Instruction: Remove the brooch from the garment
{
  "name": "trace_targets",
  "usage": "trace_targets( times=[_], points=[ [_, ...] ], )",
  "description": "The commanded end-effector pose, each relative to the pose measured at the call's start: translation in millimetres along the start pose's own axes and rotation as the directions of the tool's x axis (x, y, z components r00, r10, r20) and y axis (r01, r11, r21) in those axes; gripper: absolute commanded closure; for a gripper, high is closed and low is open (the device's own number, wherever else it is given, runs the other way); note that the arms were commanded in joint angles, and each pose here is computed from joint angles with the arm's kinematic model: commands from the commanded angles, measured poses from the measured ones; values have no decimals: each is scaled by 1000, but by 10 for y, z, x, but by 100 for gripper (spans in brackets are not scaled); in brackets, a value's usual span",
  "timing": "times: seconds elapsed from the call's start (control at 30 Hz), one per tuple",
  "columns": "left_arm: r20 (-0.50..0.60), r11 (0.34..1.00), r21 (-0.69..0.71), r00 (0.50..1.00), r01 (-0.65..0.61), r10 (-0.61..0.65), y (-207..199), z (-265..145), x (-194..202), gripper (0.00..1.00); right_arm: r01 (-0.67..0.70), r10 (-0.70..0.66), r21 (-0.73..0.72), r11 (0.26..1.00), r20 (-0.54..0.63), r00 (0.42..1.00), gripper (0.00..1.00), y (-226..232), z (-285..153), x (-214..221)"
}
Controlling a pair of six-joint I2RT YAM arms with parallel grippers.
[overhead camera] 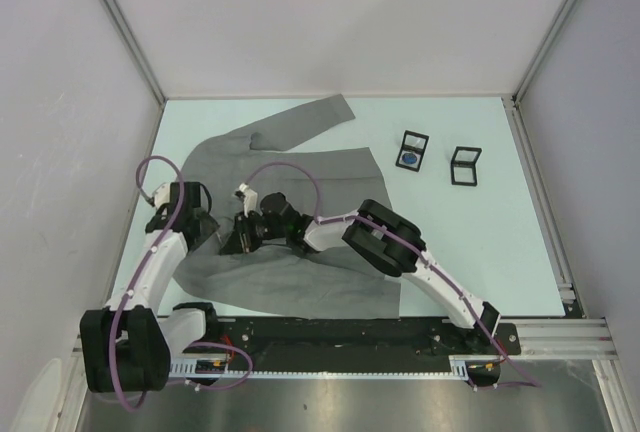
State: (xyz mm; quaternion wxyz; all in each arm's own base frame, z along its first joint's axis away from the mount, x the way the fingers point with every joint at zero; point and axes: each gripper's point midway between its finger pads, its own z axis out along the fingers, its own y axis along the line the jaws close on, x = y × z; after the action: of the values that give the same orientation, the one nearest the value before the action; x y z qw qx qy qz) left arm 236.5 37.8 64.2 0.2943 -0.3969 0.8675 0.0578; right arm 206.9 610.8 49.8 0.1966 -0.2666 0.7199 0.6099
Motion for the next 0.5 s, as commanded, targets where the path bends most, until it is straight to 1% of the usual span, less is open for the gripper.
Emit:
trace_targets(
  times=[0.0, 0.17, 0.33, 0.47],
  points=[
    [-9, 999, 49, 1000, 14, -14, -90, -33, -28, 38, 118, -115, -67, 991, 42, 992, 80, 514, -170, -344],
    [-49, 997, 74, 999, 24, -21, -132, -32, 61, 40, 167, -163, -91, 982, 53, 985, 75, 730, -394, -421],
    [-66, 996, 85, 998, 30, -24, -98, -6, 165, 46, 190, -188, -14, 982, 82, 979, 73, 566, -486, -527],
    [-70, 996, 87, 998, 19, -13, -102, 34, 190, 49, 141, -141, 6, 990, 108, 984, 72, 376, -485, -568]
  ],
)
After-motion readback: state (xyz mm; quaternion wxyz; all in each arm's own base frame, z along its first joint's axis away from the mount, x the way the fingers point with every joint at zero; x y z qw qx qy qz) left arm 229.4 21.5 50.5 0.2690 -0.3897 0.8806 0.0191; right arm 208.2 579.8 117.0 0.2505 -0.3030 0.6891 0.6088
